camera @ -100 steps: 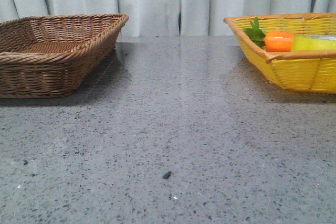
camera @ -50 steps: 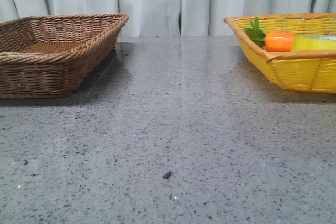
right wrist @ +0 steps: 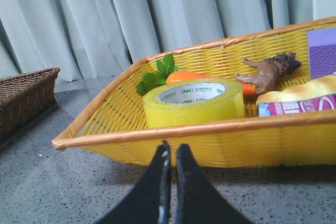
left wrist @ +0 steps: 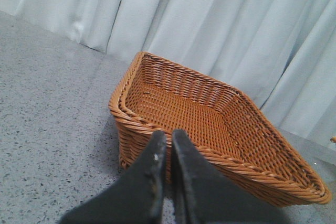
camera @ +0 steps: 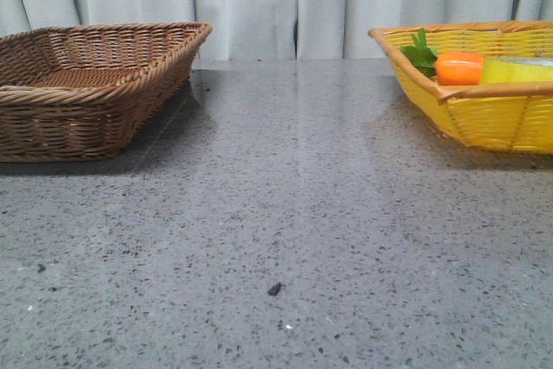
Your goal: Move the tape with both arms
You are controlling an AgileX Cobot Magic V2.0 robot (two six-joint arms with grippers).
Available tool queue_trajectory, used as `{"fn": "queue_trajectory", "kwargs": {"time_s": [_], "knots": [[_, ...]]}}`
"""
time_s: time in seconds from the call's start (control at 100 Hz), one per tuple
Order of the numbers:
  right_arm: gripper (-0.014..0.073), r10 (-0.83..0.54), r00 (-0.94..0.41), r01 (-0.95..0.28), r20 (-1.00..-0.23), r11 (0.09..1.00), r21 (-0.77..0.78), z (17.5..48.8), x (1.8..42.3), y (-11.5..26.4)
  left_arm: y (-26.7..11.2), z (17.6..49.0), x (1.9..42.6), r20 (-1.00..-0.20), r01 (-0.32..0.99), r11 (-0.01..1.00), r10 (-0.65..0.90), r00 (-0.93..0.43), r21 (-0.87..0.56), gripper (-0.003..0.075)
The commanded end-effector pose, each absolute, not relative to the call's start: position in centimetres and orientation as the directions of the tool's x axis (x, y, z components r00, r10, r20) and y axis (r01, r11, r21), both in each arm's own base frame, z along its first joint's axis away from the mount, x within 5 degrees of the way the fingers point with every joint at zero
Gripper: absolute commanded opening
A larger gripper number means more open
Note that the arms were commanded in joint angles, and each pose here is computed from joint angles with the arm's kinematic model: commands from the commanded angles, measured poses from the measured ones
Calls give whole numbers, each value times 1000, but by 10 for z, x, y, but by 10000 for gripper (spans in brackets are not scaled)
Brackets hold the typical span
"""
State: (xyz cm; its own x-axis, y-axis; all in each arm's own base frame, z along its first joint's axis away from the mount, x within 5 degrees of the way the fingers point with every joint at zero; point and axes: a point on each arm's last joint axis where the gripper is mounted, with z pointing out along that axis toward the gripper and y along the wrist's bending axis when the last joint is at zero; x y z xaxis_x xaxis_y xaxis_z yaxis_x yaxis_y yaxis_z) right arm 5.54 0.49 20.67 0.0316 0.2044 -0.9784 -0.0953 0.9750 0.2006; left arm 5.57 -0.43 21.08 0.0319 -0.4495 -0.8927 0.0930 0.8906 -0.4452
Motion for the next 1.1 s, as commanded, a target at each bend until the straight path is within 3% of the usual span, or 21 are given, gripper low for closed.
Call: {"fn": "queue_trajectory", "kwargs": {"time_s": [0.0,0.18,0.6,0.75,0.87,0.94,1.01,1.09], "knots": [[-66,202,128,-99,-971,977,190,210,54,4,0,215,53,-877,96,886,-463,127,-454,-20],[-66,210,237,-113,-949,976,187,222,52,3,1,220,52,-872,99,886,-464,156,-454,-20],[-66,212,267,-120,-940,975,186,235,49,3,3,224,51,-862,98,886,-465,203,-454,-20],[-66,214,286,-129,-934,974,184,266,42,3,2,242,47,-862,121,893,-450,233,-434,-20],[-64,212,250,-130,-945,974,184,300,40,3,-3,272,44,-915,135,936,-347,206,-324,-6],[-64,197,217,-123,-956,977,173,321,45,4,-6,293,44,-947,138,955,-283,152,-263,71],[-64,170,144,-107,-975,982,155,340,56,5,-8,314,47,-965,140,963,-245,95,-231,214],[-50,152,-34,-83,-988,985,154,357,78,7,-10,334,56,-978,142,970,-203,38,-196,379]]}}
